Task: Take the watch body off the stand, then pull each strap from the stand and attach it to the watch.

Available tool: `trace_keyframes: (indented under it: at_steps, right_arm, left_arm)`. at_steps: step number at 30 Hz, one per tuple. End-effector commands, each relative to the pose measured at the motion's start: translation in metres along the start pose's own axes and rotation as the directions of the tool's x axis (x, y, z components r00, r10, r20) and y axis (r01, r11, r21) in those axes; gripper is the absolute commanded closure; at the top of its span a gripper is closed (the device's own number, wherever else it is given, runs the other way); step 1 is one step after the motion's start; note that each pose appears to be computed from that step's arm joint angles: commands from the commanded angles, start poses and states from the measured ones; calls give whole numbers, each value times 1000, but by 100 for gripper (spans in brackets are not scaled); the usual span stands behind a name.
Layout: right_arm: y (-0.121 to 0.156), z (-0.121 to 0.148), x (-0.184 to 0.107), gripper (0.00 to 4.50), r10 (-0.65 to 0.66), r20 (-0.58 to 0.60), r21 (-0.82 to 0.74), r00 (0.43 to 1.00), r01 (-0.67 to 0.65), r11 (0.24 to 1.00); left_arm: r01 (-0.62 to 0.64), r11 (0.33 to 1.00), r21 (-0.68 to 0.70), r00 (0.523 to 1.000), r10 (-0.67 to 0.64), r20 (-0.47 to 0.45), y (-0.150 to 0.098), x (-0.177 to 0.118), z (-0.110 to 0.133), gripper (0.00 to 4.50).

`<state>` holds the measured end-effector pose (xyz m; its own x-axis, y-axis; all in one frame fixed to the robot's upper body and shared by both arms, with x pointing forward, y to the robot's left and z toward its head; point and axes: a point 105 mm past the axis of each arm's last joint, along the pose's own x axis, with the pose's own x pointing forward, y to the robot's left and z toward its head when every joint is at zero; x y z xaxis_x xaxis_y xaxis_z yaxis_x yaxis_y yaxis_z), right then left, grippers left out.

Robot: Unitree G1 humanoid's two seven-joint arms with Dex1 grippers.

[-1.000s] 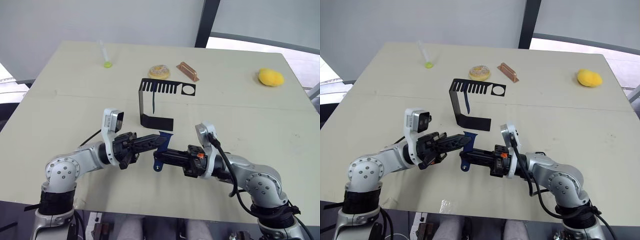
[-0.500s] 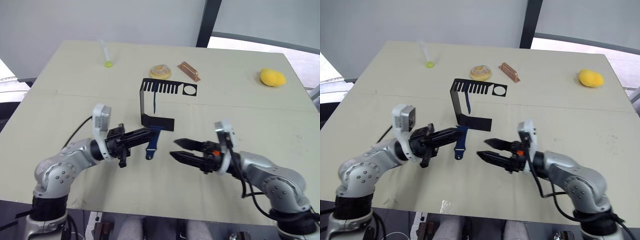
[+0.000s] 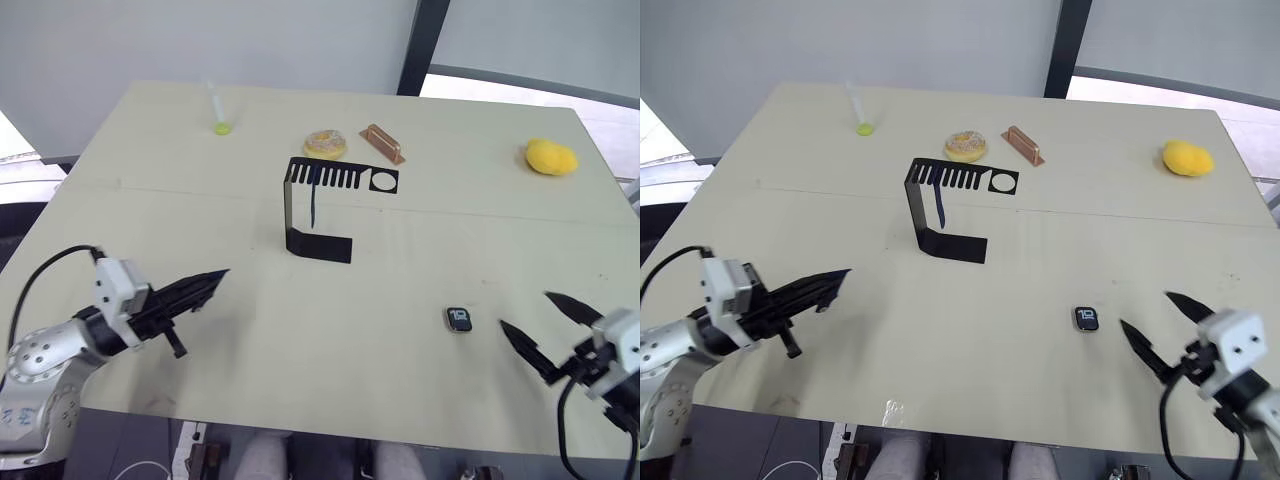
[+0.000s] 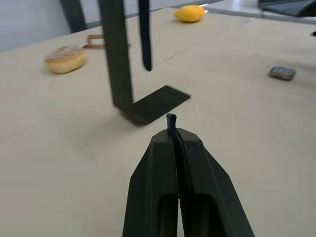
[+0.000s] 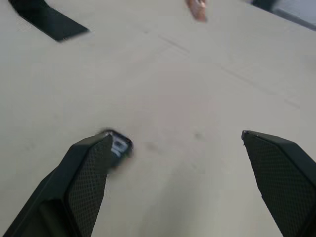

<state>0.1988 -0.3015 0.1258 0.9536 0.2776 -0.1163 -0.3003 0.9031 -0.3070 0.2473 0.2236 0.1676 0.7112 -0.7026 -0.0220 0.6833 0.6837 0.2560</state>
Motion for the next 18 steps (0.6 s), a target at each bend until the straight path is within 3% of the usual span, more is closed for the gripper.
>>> trace_keyframes:
  at_steps: [1, 8, 14, 18]
  right_arm:
    - [-24, -18, -32, 8, -154, -51, -30, 987, 152, 988]
    - [-34, -38, -57, 8, -258, -86, 20, 962, 260, 965]
    - [-14, -27, -29, 8, -216, -13, 82, 976, 216, 973]
    - [11, -10, -5, 8, -165, 15, 118, 986, 163, 980]
  left_arm:
    - [-91, 995, 49, 996, 91, 2, 10, -15, 2, 450]
    - [-168, 985, 41, 986, 168, 0, 24, -30, 5, 450]
    - [31, 997, 65, 999, -33, 18, 5, 0, 12, 450]
    - [215, 972, 94, 975, -219, 34, -14, 26, 22, 450]
